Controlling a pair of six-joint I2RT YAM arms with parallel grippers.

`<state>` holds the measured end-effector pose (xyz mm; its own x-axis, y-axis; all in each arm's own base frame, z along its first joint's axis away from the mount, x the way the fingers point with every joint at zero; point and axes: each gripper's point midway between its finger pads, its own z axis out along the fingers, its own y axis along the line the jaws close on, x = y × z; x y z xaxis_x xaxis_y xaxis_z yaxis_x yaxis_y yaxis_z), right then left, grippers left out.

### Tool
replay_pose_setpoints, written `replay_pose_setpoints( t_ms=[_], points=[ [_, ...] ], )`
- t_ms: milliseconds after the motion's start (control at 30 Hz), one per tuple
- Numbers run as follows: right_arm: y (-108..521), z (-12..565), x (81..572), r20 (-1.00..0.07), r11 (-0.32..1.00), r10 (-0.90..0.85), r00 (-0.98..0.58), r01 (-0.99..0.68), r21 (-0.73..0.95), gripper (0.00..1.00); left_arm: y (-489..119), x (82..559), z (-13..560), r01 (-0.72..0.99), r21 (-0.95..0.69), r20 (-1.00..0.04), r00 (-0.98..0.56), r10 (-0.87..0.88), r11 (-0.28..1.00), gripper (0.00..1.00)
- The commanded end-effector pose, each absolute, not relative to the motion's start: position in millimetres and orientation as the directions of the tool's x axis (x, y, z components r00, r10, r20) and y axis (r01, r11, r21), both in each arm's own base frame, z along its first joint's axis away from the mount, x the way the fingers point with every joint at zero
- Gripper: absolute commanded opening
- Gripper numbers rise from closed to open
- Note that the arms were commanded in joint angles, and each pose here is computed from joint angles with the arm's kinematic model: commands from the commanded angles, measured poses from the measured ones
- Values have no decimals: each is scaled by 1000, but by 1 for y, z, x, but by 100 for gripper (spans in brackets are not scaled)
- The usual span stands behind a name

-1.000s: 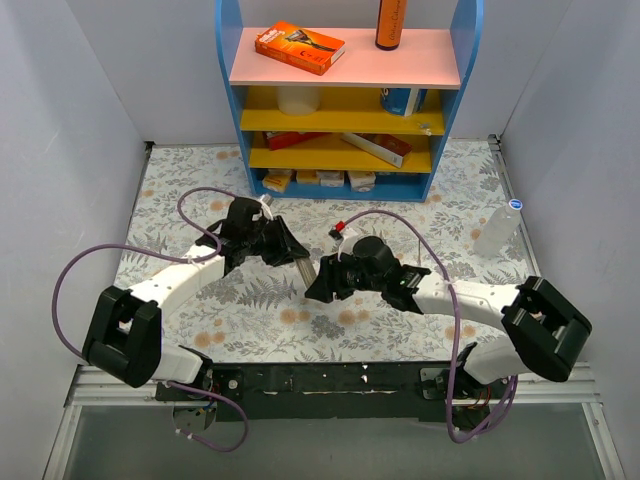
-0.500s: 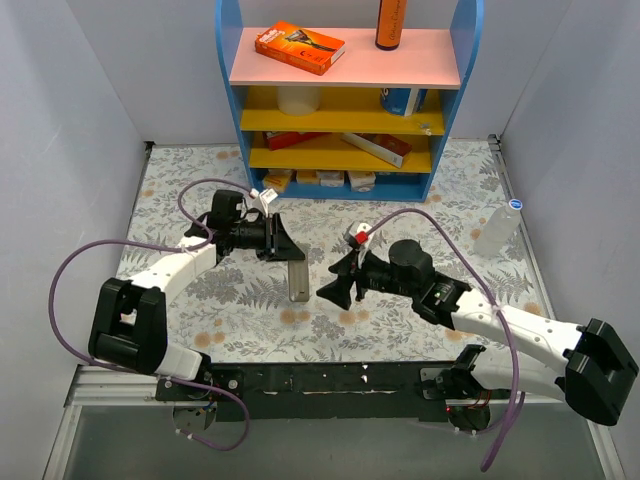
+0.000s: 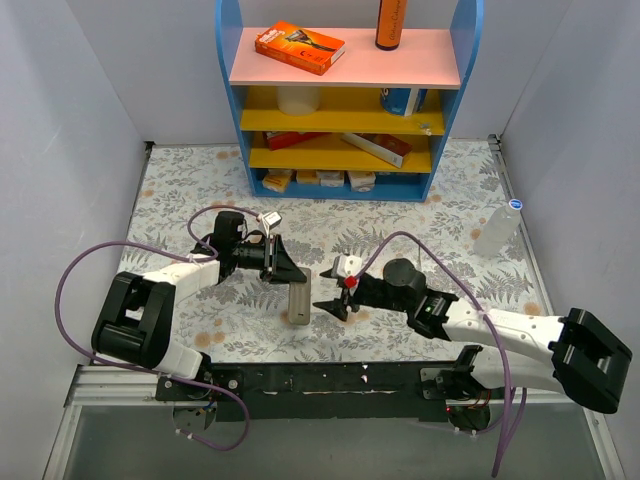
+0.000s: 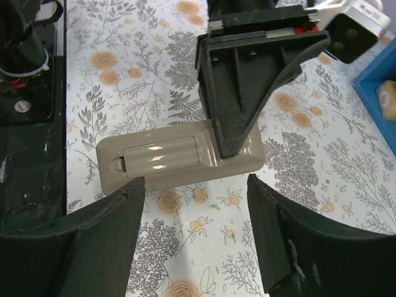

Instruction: Unload the batteries from the remote control

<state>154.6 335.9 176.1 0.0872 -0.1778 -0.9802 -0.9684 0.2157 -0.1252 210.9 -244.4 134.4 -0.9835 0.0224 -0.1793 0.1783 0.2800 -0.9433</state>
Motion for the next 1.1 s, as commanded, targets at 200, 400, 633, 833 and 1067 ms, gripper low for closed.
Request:
replay_pose_setpoints(
  t_ms=[200,400,633,833,1067],
  points=[
    [368,185,143,-935,159,-173,310,-928,-337,68,-244,205,147,202,-953,-199,-979,38,227,0],
    [376,176,135,-926,127,-191,326,-927,-353,65,-244,204,143,182,-956,-178,-983,39,230,0],
    [385,173,130,-925,105,-197,326,-931,-350,63,-244,205,140,171,-957,-167,-985,37,236,0],
    [389,184,128,-928,106,-195,318,-934,-342,56,-244,207,136,162,-954,-159,-987,34,251,0],
    [388,183,126,-930,105,-200,307,-937,-332,59,-244,208,136,164,-951,-162,-986,28,261,0]
  ],
)
